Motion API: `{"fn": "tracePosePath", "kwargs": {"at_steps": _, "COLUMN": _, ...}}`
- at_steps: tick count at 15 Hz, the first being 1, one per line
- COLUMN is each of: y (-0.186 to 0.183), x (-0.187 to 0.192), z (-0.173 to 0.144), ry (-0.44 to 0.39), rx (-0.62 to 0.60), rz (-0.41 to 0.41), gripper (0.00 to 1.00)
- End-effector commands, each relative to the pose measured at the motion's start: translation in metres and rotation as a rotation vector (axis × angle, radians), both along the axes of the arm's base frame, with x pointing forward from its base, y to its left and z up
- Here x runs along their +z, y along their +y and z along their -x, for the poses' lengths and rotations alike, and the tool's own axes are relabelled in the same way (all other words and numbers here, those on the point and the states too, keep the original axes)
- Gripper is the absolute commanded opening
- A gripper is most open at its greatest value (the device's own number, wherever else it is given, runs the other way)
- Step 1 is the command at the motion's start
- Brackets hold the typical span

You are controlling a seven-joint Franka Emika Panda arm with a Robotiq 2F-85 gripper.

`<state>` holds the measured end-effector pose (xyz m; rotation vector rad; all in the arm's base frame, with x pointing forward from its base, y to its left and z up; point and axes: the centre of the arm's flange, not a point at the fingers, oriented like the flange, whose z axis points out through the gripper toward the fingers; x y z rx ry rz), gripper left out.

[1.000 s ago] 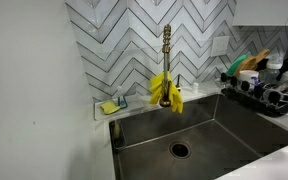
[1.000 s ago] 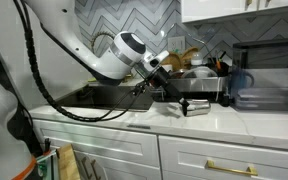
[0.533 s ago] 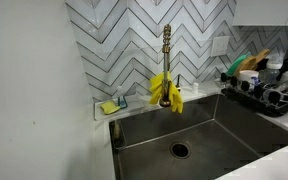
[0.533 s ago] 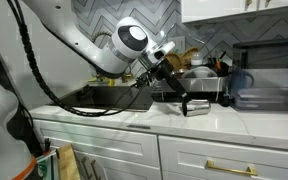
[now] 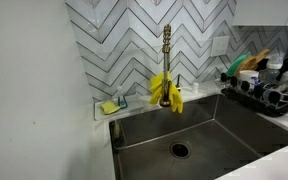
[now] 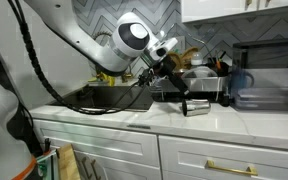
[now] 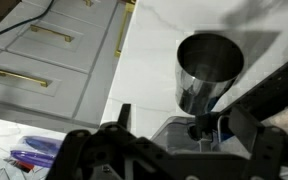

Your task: Flip the silver cup to its side, pick up the silver cup and hang it on the first cup hanger on the dish rack

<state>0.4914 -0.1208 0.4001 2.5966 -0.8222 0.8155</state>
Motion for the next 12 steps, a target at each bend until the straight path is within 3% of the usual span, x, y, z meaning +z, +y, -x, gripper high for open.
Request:
{"fn": "tracePosePath", "kwargs": {"at_steps": 1, "y": -0.016, "x": -0.005, "z": -0.023, "ry": 0.019, "rx": -0.077, "rz": -0.046, "gripper": 1.0}}
{"fn": "tracePosePath", "kwargs": {"at_steps": 12, "y": -0.046, "x": -0.026, "z": -0.072, "ry": 0.051, "rx": -0.138, "rz": -0.215, "gripper": 1.0}}
